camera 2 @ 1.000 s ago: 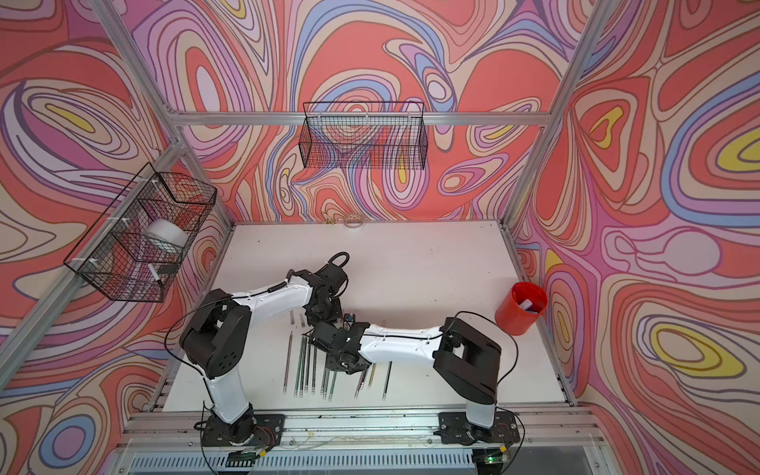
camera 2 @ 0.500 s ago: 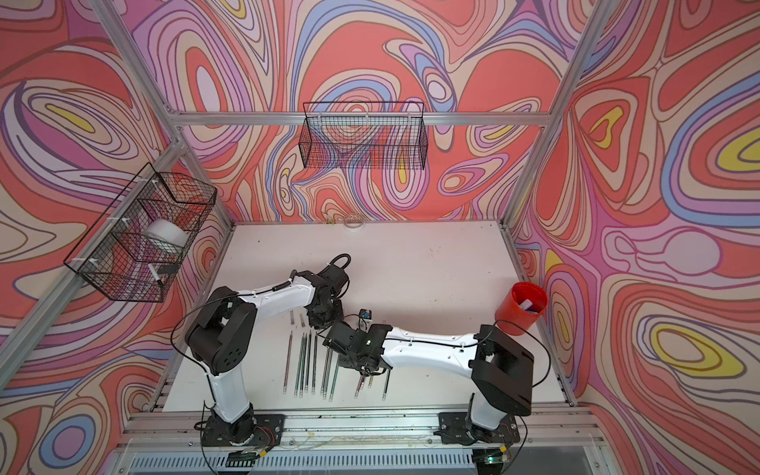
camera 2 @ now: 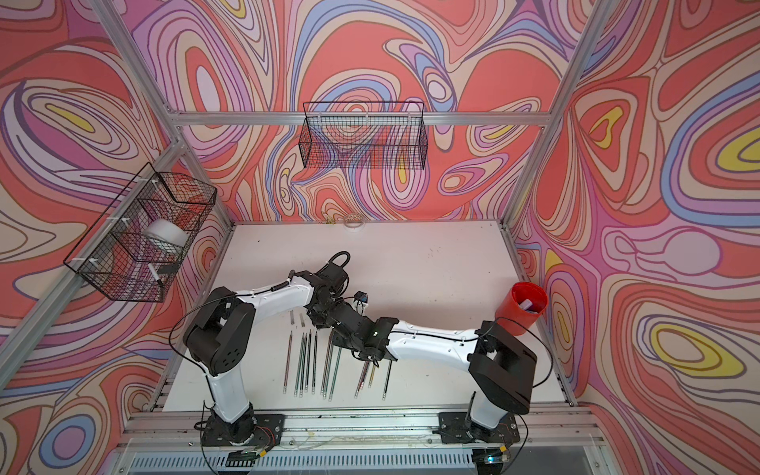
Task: Remove the protective cover of the pencils
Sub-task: Pick up the pencil from the center of the board.
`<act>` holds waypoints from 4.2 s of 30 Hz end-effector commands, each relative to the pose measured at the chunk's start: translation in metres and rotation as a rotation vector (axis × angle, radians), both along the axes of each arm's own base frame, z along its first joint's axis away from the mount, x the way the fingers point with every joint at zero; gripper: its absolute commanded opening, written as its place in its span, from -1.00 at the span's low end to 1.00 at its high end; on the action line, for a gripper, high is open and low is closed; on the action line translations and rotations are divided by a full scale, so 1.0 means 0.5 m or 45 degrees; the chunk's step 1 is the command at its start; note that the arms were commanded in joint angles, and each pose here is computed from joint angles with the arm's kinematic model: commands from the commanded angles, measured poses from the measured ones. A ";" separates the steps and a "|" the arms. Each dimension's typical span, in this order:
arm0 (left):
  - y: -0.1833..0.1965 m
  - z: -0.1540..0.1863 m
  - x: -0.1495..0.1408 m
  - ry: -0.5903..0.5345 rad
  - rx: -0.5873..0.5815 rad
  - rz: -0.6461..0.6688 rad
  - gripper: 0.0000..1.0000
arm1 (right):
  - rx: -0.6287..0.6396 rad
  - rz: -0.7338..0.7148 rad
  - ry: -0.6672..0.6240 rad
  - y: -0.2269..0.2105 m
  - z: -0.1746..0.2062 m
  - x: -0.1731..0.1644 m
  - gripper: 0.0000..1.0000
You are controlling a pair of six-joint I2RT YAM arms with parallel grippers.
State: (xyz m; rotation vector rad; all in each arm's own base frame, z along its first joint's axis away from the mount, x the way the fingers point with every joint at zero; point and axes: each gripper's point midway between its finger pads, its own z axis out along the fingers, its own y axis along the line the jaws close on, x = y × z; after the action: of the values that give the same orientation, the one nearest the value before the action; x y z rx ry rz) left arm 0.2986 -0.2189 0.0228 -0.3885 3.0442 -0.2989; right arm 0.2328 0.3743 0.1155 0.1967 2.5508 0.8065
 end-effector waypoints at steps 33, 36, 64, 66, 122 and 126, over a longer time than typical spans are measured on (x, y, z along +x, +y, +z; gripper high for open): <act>-0.003 0.078 -0.002 -0.042 -0.214 0.108 0.32 | 0.117 -0.155 -0.081 0.056 -0.056 0.117 -0.41; -0.004 0.076 -0.003 -0.039 -0.218 0.109 0.32 | 0.146 -0.157 -0.107 0.058 -0.044 0.121 -0.36; -0.004 0.088 -0.016 -0.028 -0.318 0.140 0.36 | 0.461 -0.230 -0.234 0.041 -0.010 0.126 0.01; -0.007 0.092 -0.015 -0.031 -0.332 0.138 0.36 | 0.439 -0.219 -0.222 0.050 -0.014 0.129 0.01; 0.071 0.302 -0.034 -0.357 -0.341 0.287 0.45 | -0.269 -0.278 0.293 -0.158 -0.091 -0.101 -0.52; 0.076 0.302 -0.035 -0.365 -0.332 0.296 0.45 | -0.303 -0.259 0.316 -0.150 -0.105 -0.103 -0.53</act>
State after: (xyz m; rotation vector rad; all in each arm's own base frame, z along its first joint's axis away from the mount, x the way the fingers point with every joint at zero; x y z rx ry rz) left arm 0.2870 -0.1866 0.1791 -0.6127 2.6351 -0.7186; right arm 0.1830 0.2940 0.0628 0.4928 2.7484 0.4290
